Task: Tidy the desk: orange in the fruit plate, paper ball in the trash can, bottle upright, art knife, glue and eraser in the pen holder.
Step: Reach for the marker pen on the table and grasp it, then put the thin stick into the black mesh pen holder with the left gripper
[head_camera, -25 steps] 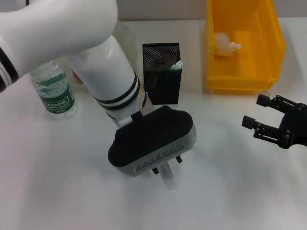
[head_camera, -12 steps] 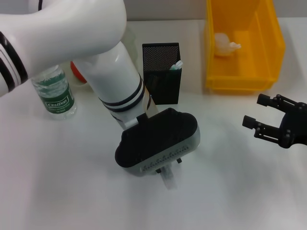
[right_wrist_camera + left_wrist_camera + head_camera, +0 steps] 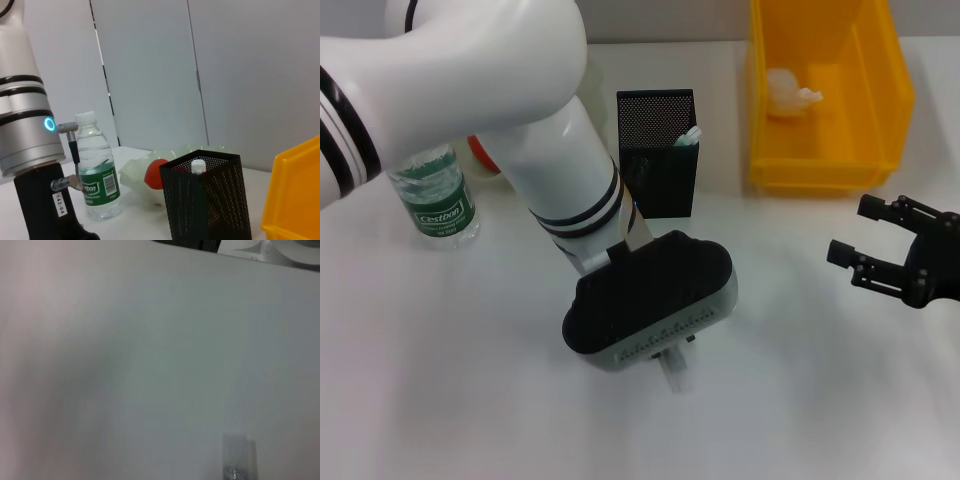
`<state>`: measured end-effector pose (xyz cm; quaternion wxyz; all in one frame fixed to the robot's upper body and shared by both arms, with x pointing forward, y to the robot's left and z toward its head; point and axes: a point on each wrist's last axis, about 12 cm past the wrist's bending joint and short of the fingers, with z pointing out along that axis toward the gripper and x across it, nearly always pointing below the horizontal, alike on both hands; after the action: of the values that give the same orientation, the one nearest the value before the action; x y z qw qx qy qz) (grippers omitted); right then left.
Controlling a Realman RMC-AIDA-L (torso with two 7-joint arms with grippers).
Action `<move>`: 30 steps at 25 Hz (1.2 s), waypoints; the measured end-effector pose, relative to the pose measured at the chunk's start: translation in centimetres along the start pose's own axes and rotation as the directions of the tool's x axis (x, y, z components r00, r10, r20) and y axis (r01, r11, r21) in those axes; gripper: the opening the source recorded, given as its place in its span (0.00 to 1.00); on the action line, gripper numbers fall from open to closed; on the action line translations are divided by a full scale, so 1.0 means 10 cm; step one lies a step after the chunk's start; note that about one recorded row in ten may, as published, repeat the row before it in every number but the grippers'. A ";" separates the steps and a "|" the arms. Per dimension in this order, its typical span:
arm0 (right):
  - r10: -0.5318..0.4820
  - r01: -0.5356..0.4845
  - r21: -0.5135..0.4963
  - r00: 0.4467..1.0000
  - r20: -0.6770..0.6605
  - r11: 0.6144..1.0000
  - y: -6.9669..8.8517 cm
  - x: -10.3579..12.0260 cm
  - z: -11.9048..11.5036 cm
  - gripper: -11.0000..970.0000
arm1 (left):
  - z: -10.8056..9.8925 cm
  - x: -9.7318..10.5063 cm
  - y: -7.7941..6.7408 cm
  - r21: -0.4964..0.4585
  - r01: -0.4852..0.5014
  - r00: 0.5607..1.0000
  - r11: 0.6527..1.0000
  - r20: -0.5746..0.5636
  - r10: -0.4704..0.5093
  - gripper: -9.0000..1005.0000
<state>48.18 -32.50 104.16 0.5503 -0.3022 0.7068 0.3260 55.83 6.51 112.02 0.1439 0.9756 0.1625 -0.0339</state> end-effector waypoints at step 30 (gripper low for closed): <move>-0.020 0.020 -0.001 1.000 -0.001 1.000 0.00 0.00 0.00 0.82 | 0.05 -0.03 0.01 0.016 -0.003 1.000 1.000 -0.014 0.003 0.21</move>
<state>48.19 -32.53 104.21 0.5530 -0.3096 0.7040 0.3206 55.55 6.13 111.61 0.1351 0.9771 0.1619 -0.0279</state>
